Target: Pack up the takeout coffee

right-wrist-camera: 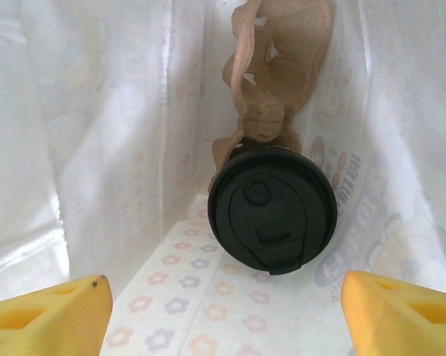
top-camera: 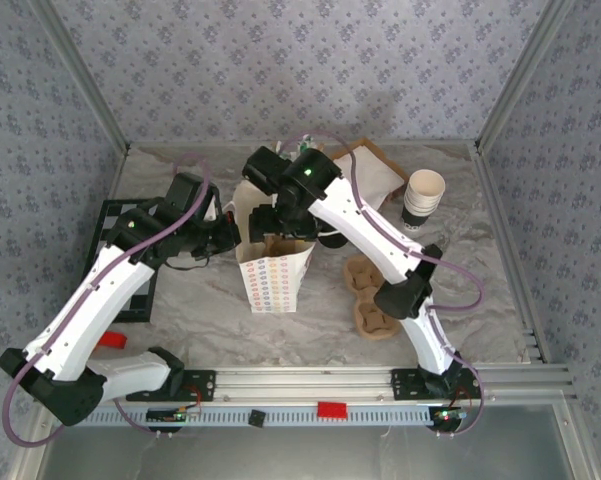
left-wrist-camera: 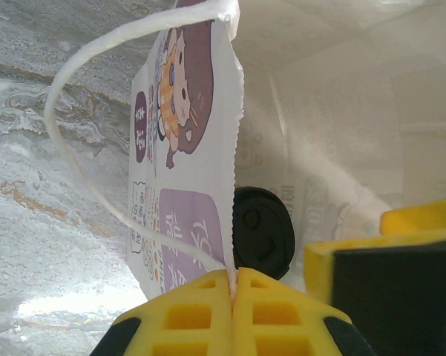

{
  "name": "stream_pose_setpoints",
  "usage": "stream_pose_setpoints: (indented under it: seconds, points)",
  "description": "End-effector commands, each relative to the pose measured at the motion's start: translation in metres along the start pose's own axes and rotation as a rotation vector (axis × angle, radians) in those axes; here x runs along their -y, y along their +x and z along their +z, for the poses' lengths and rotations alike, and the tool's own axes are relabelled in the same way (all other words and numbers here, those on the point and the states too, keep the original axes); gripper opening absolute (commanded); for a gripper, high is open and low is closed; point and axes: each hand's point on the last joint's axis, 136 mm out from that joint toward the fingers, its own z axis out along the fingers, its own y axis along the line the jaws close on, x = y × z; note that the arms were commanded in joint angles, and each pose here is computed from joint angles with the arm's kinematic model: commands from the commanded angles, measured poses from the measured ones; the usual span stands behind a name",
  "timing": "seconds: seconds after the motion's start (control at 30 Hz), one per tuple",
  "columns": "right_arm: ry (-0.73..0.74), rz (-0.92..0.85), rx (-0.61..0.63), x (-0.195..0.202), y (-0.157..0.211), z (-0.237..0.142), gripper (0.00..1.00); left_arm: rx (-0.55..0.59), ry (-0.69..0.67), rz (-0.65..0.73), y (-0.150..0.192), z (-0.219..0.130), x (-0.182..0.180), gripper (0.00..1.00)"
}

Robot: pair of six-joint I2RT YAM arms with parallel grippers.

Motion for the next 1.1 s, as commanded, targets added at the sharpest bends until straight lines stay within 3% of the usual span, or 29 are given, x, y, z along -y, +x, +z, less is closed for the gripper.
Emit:
stream_pose_setpoints:
  seconds: [0.0, 0.17, 0.23, 0.4, 0.83, 1.07]
  points:
    - [-0.035, -0.005, 0.022, 0.005, 0.009, -0.033, 0.81, -0.019, -0.042, -0.001, 0.009, -0.003, -0.010, 0.00]
    - [-0.086, -0.020, 0.056, 0.003, 0.009, -0.052, 0.78, -0.019, -0.037, 0.000, 0.009, -0.004, -0.009, 0.00]
    - [-0.096, -0.028, 0.060, 0.003, 0.011, -0.058, 0.77, -0.011, -0.034, 0.002, 0.008, -0.006, -0.009, 0.11]
    - [-0.119, -0.044, 0.087, 0.005, 0.013, -0.072, 0.75, -0.014, -0.018, 0.003, 0.007, -0.005, -0.005, 0.19]
    - [-0.200, -0.090, 0.134, 0.003, 0.018, -0.103, 0.73, 0.027, -0.028, 0.030, -0.003, -0.024, -0.002, 0.31]
    - [-0.318, -0.118, 0.187, 0.000, 0.013, -0.131, 0.73, 0.065, -0.035, 0.039, -0.011, -0.042, -0.004, 0.39]
